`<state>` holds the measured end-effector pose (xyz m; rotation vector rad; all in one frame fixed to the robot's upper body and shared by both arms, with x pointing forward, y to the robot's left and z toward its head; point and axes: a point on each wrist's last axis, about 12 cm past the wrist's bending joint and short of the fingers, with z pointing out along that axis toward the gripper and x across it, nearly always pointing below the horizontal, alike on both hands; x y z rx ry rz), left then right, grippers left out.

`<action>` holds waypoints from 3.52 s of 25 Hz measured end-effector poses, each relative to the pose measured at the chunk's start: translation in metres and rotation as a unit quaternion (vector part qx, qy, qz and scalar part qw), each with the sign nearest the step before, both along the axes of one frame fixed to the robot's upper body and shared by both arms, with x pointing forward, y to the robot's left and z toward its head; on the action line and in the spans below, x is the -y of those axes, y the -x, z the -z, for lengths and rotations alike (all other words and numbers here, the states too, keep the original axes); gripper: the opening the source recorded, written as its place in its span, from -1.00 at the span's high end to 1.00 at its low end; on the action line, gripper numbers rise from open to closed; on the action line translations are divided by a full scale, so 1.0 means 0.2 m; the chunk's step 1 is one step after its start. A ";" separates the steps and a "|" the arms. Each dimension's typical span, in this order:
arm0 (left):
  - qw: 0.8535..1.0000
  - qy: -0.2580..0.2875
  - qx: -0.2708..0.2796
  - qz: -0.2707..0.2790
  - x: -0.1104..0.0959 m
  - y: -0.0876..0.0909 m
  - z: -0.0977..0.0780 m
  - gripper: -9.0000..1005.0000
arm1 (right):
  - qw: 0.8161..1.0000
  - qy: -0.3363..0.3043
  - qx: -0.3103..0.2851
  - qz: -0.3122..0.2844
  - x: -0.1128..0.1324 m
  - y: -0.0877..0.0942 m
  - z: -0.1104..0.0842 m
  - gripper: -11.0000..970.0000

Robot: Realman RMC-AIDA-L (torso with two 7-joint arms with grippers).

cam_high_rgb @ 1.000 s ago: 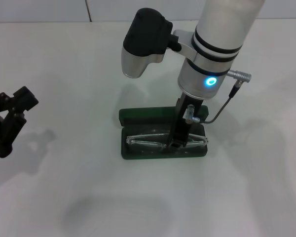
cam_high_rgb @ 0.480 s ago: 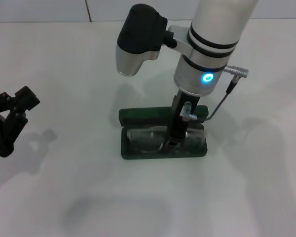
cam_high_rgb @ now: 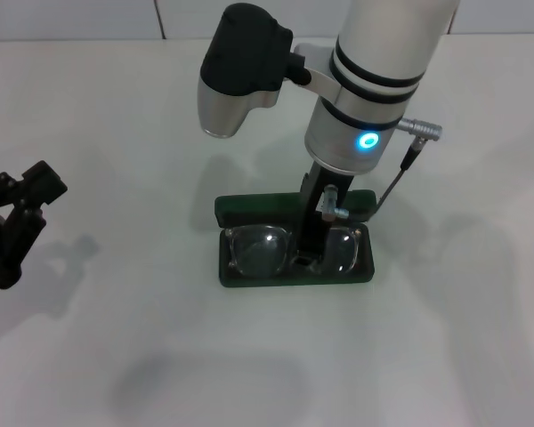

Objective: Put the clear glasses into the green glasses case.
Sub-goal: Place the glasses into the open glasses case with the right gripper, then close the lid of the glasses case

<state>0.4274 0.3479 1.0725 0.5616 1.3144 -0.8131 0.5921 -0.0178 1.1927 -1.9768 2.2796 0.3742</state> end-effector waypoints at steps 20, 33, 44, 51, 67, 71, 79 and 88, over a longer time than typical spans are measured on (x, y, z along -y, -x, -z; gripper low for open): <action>0.998 0.052 -0.017 0.001 -0.01 -0.05 -0.05 0.77 | 0.978 -0.142 0.152 0.010 0.33 0.27 -0.04 0.68; 0.996 0.040 -0.030 0.078 0.13 -0.24 -0.11 0.77 | 0.868 -0.299 0.356 0.177 0.85 0.33 -0.03 0.68; 0.985 -0.015 -0.072 0.155 0.43 -0.59 -0.19 0.77 | 0.681 -0.603 0.295 0.292 1.63 0.34 -0.09 0.63; 0.972 -0.080 -0.116 0.186 0.62 -0.70 -0.18 0.77 | 0.549 -0.765 0.258 0.214 1.87 0.52 0.04 0.56; 0.958 -0.151 -0.179 0.165 0.74 -0.74 -0.03 0.77 | 0.593 -0.734 0.219 0.249 1.76 0.52 0.19 0.50; 0.952 -0.167 -0.192 0.167 0.76 -0.73 0.00 0.77 | 0.595 -0.733 0.214 0.252 1.75 0.52 0.20 0.50; 0.944 -0.192 -0.209 0.170 0.78 -0.73 0.03 0.78 | 0.605 -0.726 0.204 0.257 1.73 0.52 0.23 0.49; 0.945 -0.189 -0.209 0.167 0.78 -0.73 0.03 0.78 | 0.605 -0.724 0.204 0.260 1.73 0.53 0.24 0.49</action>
